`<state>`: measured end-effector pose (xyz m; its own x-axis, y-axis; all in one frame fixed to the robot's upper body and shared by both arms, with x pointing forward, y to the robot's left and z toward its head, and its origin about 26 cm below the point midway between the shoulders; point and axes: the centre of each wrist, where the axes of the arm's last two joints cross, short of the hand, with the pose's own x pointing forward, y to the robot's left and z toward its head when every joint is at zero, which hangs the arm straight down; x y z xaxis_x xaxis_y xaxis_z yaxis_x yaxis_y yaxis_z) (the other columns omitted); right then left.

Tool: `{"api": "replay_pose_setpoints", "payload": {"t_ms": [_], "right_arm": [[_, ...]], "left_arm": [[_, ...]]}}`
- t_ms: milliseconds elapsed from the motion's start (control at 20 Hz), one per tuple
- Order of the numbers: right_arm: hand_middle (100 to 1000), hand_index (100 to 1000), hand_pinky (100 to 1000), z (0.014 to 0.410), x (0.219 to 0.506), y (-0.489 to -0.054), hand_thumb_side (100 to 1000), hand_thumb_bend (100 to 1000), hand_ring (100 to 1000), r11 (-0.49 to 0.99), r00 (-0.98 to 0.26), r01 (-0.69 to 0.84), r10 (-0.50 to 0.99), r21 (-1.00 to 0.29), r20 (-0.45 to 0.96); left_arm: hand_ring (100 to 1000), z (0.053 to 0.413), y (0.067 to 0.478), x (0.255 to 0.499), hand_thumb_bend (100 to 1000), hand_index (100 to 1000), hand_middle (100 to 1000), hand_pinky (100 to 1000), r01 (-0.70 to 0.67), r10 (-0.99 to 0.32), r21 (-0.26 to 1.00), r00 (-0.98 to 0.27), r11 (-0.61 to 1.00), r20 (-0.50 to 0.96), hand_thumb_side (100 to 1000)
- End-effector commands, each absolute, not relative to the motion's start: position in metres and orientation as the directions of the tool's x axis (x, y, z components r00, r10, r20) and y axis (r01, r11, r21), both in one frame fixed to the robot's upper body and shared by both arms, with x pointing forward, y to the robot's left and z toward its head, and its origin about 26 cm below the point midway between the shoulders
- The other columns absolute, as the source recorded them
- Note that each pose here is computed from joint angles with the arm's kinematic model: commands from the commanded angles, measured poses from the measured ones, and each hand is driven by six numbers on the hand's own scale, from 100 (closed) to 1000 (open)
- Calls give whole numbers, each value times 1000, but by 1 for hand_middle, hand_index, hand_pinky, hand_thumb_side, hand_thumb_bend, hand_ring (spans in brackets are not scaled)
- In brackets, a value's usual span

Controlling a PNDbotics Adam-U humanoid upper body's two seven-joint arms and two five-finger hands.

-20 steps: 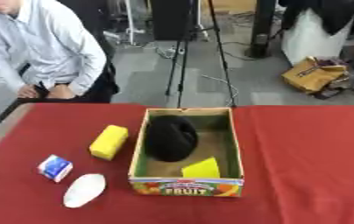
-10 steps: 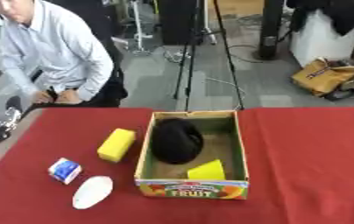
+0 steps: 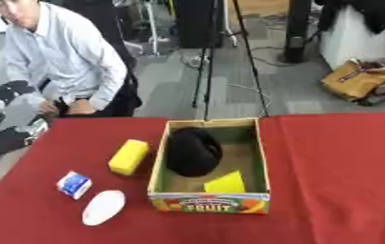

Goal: Pick up objects on the table and place them in the box.

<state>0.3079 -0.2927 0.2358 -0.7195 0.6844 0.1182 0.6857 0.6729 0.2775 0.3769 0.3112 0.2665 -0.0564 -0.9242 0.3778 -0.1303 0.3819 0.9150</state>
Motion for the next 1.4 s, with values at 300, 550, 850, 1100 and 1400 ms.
{"api": "replay_pose_setpoints", "payload": {"t_ms": [300,550,850,1100,1400], "right_arm": [[654,680,729,243,304,-292,955,100,719,695,-744,649,665,308,68],[647,672,729,242,304,-290,953,100,718,705,-752,643,655,299,72],[642,663,730,241,304,-290,953,100,718,706,-754,642,653,299,77],[636,656,731,241,304,-289,952,100,717,708,-755,641,651,296,80],[627,644,732,240,304,-290,949,100,716,705,-754,643,651,299,88]], "left_arm": [[1000,280,302,398,286,1000,990,1000,-160,-964,952,-95,262,249,747],[1000,258,319,414,337,1000,1000,1000,-131,-968,968,-159,215,193,745],[1000,251,336,413,415,1000,1000,1000,199,-971,972,-180,122,158,716],[1000,250,339,408,462,1000,1000,1000,289,-981,955,-150,74,122,731],[997,240,342,394,309,1000,1000,1000,122,-979,991,-186,58,80,825]]}}
